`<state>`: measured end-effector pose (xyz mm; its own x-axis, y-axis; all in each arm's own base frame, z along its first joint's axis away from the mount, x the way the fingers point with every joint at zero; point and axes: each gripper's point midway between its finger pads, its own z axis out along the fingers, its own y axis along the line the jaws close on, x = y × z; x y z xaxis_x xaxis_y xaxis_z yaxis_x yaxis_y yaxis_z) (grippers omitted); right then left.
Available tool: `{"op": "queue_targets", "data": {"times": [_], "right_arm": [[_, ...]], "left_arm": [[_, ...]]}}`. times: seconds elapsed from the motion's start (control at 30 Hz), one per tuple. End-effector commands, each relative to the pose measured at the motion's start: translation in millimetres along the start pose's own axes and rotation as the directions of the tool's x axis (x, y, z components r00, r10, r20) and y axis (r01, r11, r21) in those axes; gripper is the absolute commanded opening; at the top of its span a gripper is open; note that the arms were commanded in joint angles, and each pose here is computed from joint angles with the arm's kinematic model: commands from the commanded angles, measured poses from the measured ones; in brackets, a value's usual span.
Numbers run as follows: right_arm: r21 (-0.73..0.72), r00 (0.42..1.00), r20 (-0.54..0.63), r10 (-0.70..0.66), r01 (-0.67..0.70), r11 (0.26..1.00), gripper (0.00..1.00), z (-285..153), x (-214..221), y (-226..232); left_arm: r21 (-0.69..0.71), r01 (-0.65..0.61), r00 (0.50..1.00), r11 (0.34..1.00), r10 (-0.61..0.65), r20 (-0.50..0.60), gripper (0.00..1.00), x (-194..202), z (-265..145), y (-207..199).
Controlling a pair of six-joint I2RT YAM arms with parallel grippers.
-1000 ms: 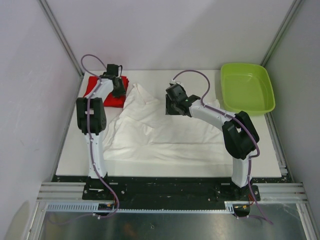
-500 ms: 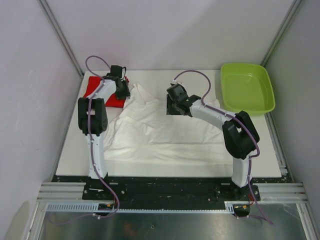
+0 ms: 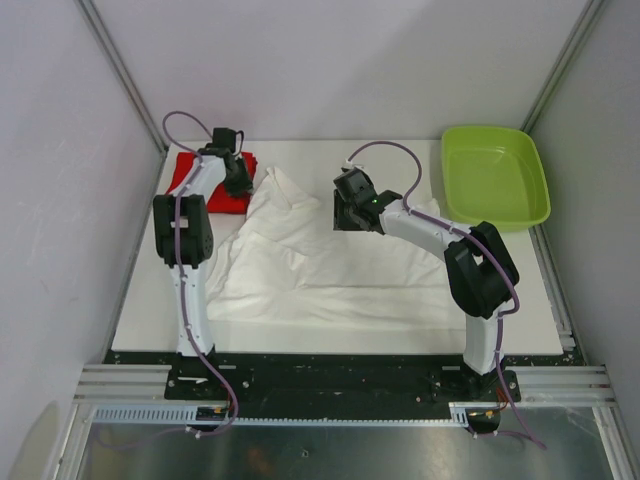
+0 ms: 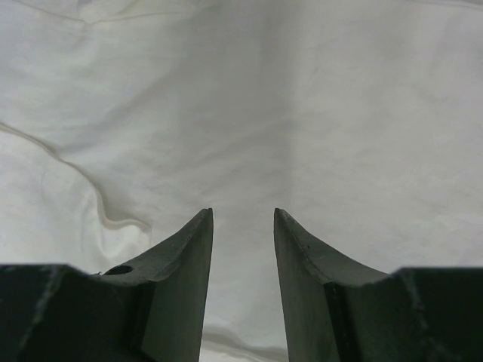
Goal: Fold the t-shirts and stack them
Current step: Fold the flattened tshirt in 1/3 of the way
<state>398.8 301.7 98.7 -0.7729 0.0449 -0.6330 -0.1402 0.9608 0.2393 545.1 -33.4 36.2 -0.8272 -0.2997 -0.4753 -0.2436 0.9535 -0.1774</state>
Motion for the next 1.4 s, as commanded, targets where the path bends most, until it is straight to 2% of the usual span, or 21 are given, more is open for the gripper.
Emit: {"op": "queue_targets", "data": {"times": [0.0,0.4,0.57,0.8,1.03,1.37], "right_arm": [[0.003,1.000,0.020,0.001,-0.002,1.000,0.43,-1,-6,-3],[0.016,1.000,0.014,-0.004,0.004,1.000,0.42,0,-7,-10],[0.026,1.000,0.013,-0.010,0.010,1.000,0.42,-2,-9,-15],[0.022,1.000,0.023,-0.006,0.005,1.000,0.43,-3,-12,-16],[0.018,0.999,0.044,0.014,-0.015,1.000,0.43,-7,-22,-20],[0.028,0.998,0.061,0.031,-0.033,0.999,0.43,-18,-28,-31]], "left_arm": [[-0.053,-0.004,1.000,0.999,0.004,0.003,0.38,-10,5,15],[-0.150,-0.048,0.996,0.988,0.059,0.068,0.39,-43,6,33],[-0.161,-0.007,0.995,0.987,0.022,0.097,0.43,-60,1,55],[-0.029,-0.039,0.992,0.999,0.042,0.116,0.44,-65,-27,15],[0.025,-0.098,0.990,0.995,0.095,0.104,0.43,-42,-51,-32],[-0.059,-0.103,0.993,0.993,0.106,0.047,0.39,-7,-46,-24]]}}
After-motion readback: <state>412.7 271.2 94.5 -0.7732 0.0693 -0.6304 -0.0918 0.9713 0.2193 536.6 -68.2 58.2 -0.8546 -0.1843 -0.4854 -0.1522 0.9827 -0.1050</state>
